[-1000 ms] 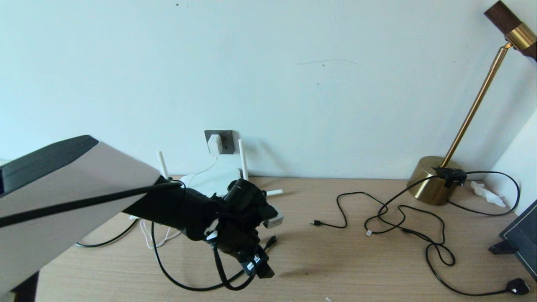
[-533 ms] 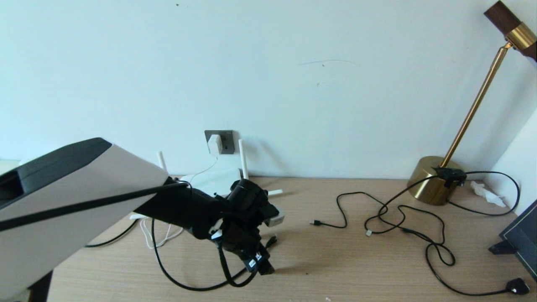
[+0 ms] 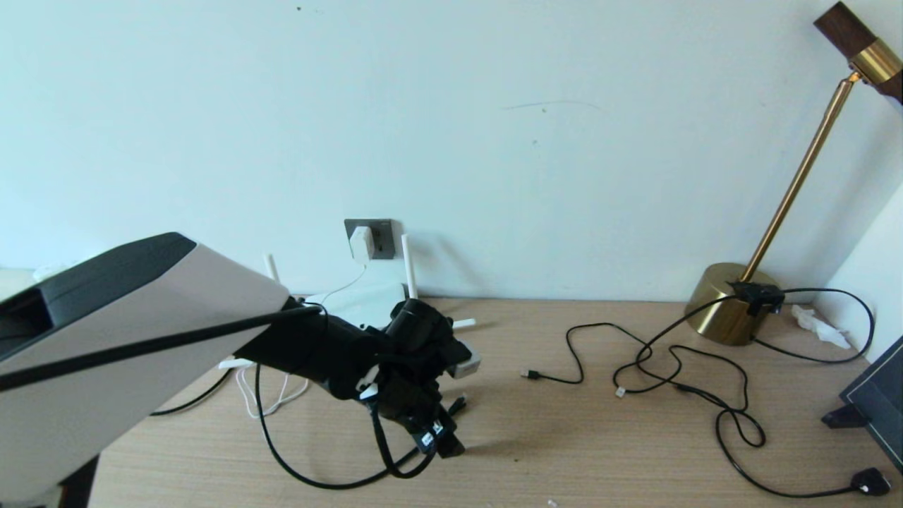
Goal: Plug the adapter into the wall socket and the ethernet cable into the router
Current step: Align cable and router interface
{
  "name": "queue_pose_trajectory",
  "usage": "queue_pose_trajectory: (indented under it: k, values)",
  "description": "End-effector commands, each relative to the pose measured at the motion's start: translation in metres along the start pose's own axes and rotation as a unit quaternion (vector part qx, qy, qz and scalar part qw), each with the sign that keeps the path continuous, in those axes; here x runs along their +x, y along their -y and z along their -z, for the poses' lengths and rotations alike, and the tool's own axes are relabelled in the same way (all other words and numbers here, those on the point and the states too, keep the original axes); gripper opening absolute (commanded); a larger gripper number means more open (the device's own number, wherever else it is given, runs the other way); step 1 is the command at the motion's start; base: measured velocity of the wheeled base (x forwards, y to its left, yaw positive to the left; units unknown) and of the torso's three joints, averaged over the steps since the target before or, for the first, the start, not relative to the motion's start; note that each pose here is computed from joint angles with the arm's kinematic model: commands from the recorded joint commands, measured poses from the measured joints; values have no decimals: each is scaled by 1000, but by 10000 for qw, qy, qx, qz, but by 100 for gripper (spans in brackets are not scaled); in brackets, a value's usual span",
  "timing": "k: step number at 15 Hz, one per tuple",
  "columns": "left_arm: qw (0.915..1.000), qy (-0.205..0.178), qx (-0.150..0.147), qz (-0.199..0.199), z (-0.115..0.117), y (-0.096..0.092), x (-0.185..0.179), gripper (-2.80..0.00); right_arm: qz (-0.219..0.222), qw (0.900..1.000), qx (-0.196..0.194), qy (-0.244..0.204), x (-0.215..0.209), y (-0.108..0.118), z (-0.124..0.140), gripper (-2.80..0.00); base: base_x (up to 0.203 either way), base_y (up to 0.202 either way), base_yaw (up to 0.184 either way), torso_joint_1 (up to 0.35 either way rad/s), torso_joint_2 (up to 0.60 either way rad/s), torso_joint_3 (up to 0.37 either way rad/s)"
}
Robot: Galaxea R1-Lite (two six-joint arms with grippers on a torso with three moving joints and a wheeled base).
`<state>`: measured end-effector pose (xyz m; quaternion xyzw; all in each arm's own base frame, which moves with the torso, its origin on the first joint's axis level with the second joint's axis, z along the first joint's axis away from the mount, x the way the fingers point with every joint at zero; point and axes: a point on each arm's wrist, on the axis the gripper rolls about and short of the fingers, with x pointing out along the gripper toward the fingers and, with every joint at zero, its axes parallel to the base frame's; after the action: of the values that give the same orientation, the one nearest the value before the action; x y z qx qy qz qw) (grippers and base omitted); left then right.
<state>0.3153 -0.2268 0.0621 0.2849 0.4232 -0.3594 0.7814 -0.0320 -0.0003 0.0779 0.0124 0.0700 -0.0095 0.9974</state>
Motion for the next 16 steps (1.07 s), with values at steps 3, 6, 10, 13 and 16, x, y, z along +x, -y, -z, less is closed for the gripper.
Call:
queue_pose_trajectory:
  k: [3, 6, 10, 13, 16]
  values:
    - [10000, -30, 14, 19, 2, 1, -2, 0, -1, 10000, 1, -4, 0, 0, 0, 0, 0, 0, 0, 0, 0, 0]
    - [10000, -68, 19, 38, 4, 3, -1, -280, -1, 10000, 1, -4, 0, 0, 0, 0, 0, 0, 0, 0, 0, 0]
    - [9999, -120, 29, 64, 7, 5, 0, -280, -1, 10000, 1, -4, 0, 0, 0, 0, 0, 0, 0, 0, 0, 0]
    - [9999, -119, 50, 90, 7, 7, -1, -280, -1, 10000, 1, -4, 0, 0, 0, 0, 0, 0, 0, 0, 0, 0]
    - [9999, -115, 54, 99, 8, 8, -1, -280, -1, 10000, 1, -4, 0, 0, 0, 0, 0, 0, 0, 0, 0, 0]
